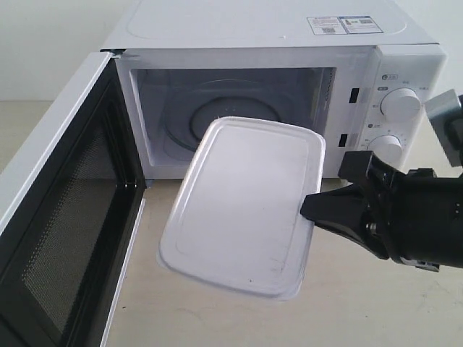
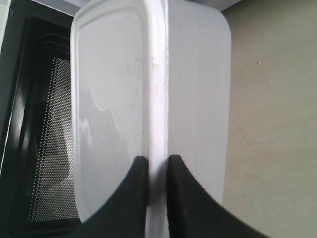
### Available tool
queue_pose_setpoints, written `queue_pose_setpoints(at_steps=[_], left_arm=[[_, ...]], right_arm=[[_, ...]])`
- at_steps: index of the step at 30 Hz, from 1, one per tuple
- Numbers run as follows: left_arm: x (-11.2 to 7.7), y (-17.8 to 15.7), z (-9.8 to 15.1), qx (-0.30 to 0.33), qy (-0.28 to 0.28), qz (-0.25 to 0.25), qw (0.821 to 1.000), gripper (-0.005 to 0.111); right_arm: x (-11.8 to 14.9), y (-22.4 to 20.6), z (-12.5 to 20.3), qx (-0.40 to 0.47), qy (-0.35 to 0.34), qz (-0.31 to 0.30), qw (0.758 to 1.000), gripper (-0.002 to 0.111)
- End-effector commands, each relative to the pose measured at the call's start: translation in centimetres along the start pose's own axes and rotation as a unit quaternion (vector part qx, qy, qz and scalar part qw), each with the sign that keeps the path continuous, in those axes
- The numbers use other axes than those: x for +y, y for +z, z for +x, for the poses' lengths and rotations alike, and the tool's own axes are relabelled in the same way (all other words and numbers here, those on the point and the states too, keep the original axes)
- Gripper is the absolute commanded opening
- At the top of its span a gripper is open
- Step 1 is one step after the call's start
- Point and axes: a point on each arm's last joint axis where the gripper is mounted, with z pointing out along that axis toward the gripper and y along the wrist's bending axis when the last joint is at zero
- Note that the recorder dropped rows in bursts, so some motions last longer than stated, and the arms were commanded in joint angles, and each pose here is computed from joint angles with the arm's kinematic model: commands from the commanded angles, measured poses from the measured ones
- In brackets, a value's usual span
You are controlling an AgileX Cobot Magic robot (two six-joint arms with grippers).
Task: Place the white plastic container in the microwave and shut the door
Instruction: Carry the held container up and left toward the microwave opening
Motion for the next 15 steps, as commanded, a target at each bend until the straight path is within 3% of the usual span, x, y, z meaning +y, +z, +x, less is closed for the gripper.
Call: queue_pose_setpoints(at_steps=[1, 5, 8, 15], left_arm=[[0.0, 0.0, -0.1, -0.005, -0.008, -0.001, 1.000, 0.004], [0.0, 0.0, -0.1, -0.005, -0.008, -0.001, 1.000, 0.004], [0.0, 0.0, -0.1, -0.005, -0.008, -0.001, 1.000, 0.004], [0.0, 0.0, -0.1, -0.005, -0.008, -0.001, 1.000, 0.004]], right_arm=[[0.6, -0.2, 0.0, 0.004, -0.008, -0.020, 1.000, 0.000], [0.4, -0.2, -0.1, -0.007, -0.015, -0.009, 1.000, 0.000], [0.4, -0.3, -0.6, -0.021, 0.023, 0.009, 0.999, 0.000], [1.3, -1.5, -1.7, -0.057, 0.039, 0.036, 0.997, 0.000]])
